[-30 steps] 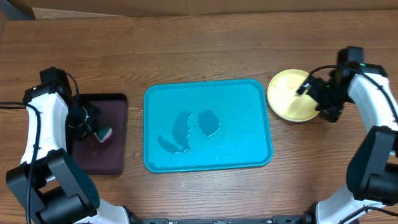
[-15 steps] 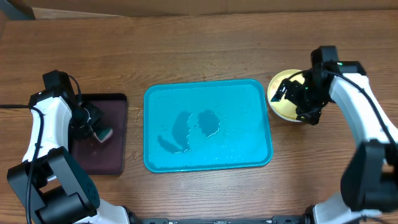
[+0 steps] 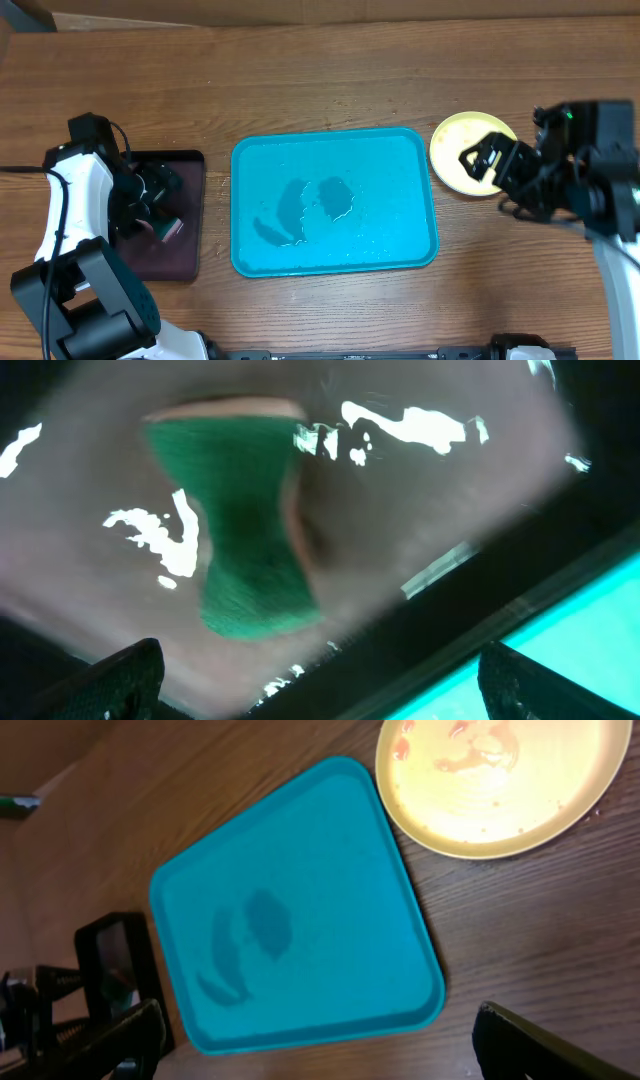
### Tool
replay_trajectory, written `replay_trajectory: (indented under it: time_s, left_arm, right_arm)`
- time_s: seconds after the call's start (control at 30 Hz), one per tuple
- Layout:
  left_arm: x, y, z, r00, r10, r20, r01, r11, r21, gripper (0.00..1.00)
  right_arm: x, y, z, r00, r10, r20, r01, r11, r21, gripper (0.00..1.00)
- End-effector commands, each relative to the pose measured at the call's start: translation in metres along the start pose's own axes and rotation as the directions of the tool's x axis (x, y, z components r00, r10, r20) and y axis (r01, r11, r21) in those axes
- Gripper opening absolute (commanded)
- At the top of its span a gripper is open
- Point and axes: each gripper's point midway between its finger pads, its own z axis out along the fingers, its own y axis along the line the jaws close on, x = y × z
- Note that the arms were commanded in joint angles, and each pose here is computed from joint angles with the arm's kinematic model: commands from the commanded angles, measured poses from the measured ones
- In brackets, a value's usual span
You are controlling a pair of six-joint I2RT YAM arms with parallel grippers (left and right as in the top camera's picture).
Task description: Clean dirty plates on tray and stack at the side
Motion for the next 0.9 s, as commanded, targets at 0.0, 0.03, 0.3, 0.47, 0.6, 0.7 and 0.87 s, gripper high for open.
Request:
replay_trajectory:
  time_s: [0.0, 0.03, 0.3, 0.47, 0.6, 0.7, 0.87]
  left_arm:
    - [-0.001, -0.041, -0.044, 0.987, 0.150, 0.055, -0.158, 0.962, 0.220, 1.00]
    - [0.002, -0.048, -0.052, 0.983, 0.174, 0.065, -0.185, 0.947, 0.265, 1.00]
    - [0.034, -0.064, -0.124, 0.926, 0.279, 0.253, -0.356, 0.866, 0.350, 1.00]
    - [0.042, -0.044, -0.133, 0.921, 0.274, 0.277, -0.346, 0.902, 0.257, 1.00]
    - [0.045, -0.044, -0.131, 0.930, 0.264, 0.255, -0.330, 0.904, 0.270, 1.00]
    - [0.044, -0.043, -0.130, 0.935, 0.253, 0.250, -0.318, 0.910, 0.267, 1.00]
    - [0.043, -0.043, -0.129, 0.935, 0.252, 0.250, -0.317, 0.911, 0.263, 1.00]
  right_arm:
    - [0.010, 0.015, -0.028, 0.997, -0.052, 0.062, 0.055, 0.997, -0.053, 1.00]
    - [0.015, 0.016, -0.033, 0.996, -0.059, 0.067, 0.063, 0.996, -0.058, 1.00]
    - [0.060, 0.008, -0.062, 0.995, -0.078, 0.063, 0.082, 0.995, -0.064, 1.00]
    - [0.066, 0.005, -0.062, 0.997, -0.070, 0.039, 0.072, 0.996, -0.054, 1.00]
    - [0.066, 0.005, -0.061, 0.997, -0.068, 0.035, 0.070, 0.996, -0.052, 1.00]
    - [0.066, 0.005, -0.061, 0.997, -0.068, 0.034, 0.070, 0.996, -0.051, 1.00]
    - [0.066, 0.005, -0.061, 0.997, -0.068, 0.034, 0.070, 0.996, -0.051, 1.00]
